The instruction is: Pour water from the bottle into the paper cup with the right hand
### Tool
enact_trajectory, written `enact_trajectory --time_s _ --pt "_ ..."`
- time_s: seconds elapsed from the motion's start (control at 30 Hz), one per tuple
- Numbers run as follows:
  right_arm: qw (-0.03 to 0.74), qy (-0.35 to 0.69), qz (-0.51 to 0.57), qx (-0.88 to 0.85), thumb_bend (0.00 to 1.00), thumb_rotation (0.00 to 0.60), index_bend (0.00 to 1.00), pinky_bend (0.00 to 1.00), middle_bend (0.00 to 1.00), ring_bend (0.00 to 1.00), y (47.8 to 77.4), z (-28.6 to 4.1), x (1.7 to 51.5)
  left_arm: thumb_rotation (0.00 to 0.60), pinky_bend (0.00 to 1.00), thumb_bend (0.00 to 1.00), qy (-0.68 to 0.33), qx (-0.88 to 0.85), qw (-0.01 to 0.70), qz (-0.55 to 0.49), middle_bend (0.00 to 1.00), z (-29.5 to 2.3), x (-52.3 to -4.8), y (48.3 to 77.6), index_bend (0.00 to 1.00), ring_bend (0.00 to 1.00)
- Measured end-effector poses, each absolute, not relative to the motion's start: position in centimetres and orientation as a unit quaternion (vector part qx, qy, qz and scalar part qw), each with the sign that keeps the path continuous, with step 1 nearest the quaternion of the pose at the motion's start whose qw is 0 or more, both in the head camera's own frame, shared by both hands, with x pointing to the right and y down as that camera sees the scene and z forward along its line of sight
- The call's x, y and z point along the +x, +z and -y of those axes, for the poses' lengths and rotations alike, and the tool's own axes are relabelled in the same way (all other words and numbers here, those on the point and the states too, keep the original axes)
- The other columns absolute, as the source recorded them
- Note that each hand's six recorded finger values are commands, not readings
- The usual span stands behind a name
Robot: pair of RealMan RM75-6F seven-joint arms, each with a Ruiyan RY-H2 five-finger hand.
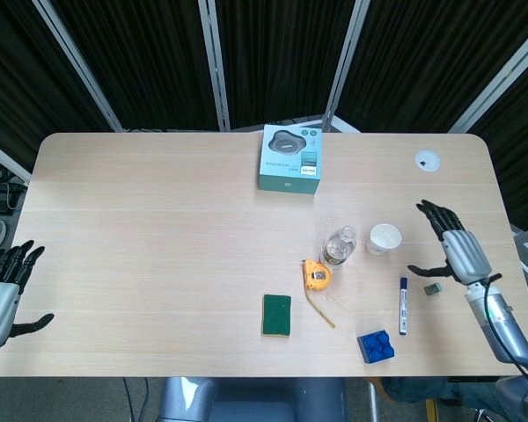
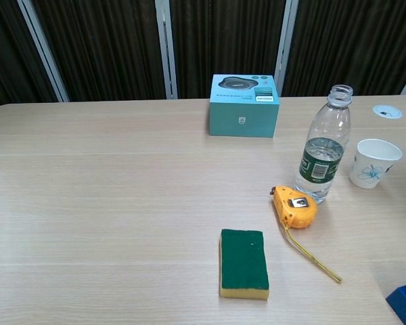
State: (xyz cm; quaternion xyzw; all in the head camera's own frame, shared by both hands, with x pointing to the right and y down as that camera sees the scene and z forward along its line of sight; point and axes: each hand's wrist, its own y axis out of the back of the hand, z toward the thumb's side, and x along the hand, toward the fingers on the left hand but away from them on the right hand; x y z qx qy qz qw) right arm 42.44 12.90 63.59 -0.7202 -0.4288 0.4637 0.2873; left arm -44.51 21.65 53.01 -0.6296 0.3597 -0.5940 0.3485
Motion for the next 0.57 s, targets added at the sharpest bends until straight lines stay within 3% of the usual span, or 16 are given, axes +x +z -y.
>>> enact_trajectory --time_s 0.57 --pt "0.329 0.542 0.457 -0.623 0.00 0.600 0.00 0.00 0.00 0.00 54.5 -19.5 42.4 0.600 0.00 0.00 -0.575 -0.611 0.387 -0.383 0.00 -21.1 -44.8 52.4 0.00 0.00"
